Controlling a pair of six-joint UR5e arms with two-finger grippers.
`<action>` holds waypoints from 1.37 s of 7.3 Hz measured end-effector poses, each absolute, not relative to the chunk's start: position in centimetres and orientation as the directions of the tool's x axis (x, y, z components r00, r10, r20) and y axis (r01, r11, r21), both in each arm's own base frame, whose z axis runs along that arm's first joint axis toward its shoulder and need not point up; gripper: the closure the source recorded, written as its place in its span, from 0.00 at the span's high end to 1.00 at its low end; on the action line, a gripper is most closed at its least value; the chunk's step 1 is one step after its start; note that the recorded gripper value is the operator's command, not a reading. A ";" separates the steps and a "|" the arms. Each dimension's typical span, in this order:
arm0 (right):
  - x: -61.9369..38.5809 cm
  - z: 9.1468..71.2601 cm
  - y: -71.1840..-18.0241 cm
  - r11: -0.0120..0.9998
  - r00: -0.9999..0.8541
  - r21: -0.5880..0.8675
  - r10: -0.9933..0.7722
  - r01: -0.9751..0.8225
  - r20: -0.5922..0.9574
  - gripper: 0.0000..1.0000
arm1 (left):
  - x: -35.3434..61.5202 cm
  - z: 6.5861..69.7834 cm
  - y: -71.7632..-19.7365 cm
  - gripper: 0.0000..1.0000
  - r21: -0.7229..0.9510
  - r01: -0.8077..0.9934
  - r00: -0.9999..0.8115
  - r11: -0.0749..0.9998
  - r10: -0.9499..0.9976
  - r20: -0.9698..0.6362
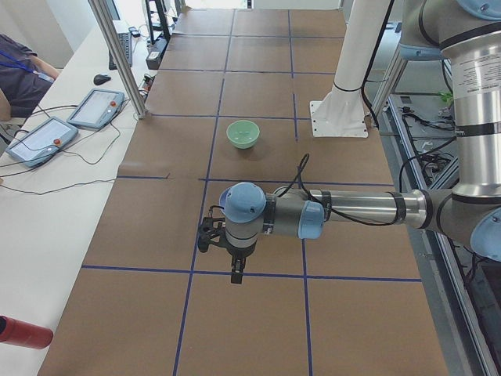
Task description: Stack blue bowl on green bowl
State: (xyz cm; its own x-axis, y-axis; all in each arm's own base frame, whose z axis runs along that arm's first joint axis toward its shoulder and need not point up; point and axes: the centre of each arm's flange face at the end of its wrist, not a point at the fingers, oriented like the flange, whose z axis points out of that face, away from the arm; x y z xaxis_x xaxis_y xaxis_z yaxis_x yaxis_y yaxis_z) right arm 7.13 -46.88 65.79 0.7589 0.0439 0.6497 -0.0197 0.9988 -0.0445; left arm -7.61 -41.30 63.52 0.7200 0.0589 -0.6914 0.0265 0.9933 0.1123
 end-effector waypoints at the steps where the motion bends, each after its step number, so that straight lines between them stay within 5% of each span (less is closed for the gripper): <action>1: 7.1 65.8 -46.9 0.999 0.759 -0.044 0.044 -0.019 0.650 1.00 | -7.6 63.5 -41.4 1.00 0.114 0.026 0.720 0.993 0.060 -0.692; 6: 7.1 65.8 -46.9 0.999 0.759 -0.044 0.044 -0.020 0.650 1.00 | -6.5 61.2 -44.5 1.00 0.175 -0.001 0.720 0.985 0.122 -0.684; 10: 7.1 65.8 -46.9 0.999 0.759 -0.044 0.044 -0.020 0.650 1.00 | 4.9 58.7 -46.1 1.00 0.168 0.009 0.674 0.986 0.118 -0.729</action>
State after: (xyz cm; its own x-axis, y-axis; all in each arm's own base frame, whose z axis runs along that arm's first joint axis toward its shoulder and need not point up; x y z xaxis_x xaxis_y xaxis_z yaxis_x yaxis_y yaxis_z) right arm 7.13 -46.89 65.78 0.7589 0.0441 0.6497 -0.0200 0.9988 -0.0445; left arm 4.92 -46.10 58.65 0.6740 0.1179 -0.7293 0.0094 0.9857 0.1681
